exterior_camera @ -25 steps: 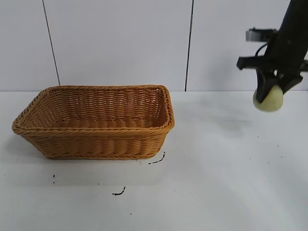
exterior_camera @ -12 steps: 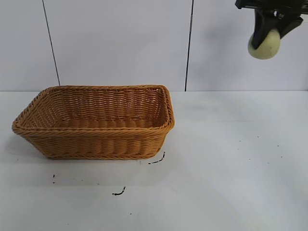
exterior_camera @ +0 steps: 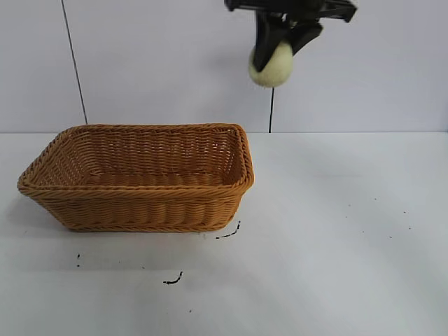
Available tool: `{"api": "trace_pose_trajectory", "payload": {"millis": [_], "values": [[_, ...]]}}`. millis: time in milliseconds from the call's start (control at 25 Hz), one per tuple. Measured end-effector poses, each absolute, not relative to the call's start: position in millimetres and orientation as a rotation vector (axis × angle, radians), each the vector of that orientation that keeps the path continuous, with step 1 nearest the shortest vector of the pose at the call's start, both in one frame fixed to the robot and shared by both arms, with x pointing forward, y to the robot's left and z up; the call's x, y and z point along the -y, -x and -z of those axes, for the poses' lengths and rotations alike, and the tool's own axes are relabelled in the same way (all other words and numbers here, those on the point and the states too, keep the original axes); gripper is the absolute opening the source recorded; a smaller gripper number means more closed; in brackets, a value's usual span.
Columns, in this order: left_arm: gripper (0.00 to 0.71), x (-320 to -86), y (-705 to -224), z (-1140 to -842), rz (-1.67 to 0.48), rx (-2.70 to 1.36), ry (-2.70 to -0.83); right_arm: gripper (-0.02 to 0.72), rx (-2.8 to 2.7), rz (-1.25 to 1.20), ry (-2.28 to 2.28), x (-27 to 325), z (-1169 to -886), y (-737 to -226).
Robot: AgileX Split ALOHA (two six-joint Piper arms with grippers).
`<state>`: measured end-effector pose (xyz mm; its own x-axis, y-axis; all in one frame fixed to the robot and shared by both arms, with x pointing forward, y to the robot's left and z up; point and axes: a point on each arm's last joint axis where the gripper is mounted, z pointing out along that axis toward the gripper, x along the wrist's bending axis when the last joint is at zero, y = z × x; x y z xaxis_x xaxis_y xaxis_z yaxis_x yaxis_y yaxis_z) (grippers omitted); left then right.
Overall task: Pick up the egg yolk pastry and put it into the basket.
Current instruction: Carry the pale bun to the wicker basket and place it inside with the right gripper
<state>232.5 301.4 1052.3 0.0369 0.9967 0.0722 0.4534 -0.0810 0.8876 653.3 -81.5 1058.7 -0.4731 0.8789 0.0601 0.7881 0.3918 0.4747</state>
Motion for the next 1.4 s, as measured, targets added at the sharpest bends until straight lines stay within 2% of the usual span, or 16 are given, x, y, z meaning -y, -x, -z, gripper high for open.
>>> {"api": "trace_pose_trajectory", "payload": {"millis": [160,320,520,600,680,800,960,1040,1160,1400], "values": [[0.697,-301.4,-232.5,-1052.3,-0.992,-1.495,-1.621,0.204,-2.487,-0.737,-1.388,32.9,-1027.8,-648.6],[0.697,-301.4,-232.5,-1052.3,-0.992,-1.495,-1.621,0.204,-2.476,-0.823,-1.346,-0.1,-986.2,-653.6],[0.697,-301.4,-232.5,-1052.3,-0.992,-1.495,-1.621,0.204,-2.482,-0.823,-1.359,-15.8,-928.6,-662.1],[0.697,-301.4,-232.5,-1052.3,-0.992,-1.495,-1.621,0.206,-2.486,-0.812,-1.364,-17.7,-912.3,-663.9],[0.697,-301.4,-232.5,-1052.3,-0.992,-1.495,-1.621,0.239,-2.491,-0.801,-1.367,-18.2,-902.6,-664.8],[0.697,-301.4,-232.5,-1052.3,-0.992,-1.495,-1.621,0.341,-2.488,-0.809,-1.37,-18.5,-902.8,-665.0],[0.697,-301.4,-232.5,-1052.3,-0.992,-1.495,-1.621,0.531,-2.503,-0.792,-1.376,-18.4,-906.6,-662.4],[0.697,-301.4,-232.5,-1052.3,-0.992,-1.495,-1.621,0.582,-2.513,-0.778,-1.376,-17.2,-913.0,-660.7],[0.697,-301.4,-232.5,-1052.3,-0.992,-1.495,-1.621,0.605,-2.503,-0.785,-1.367,-14.0,-935.5,-658.0],[0.697,-301.4,-232.5,-1052.3,-0.992,-1.495,-1.621,0.613,-2.486,-0.767,-1.408,8.8,-1002.8,-659.6]]}}
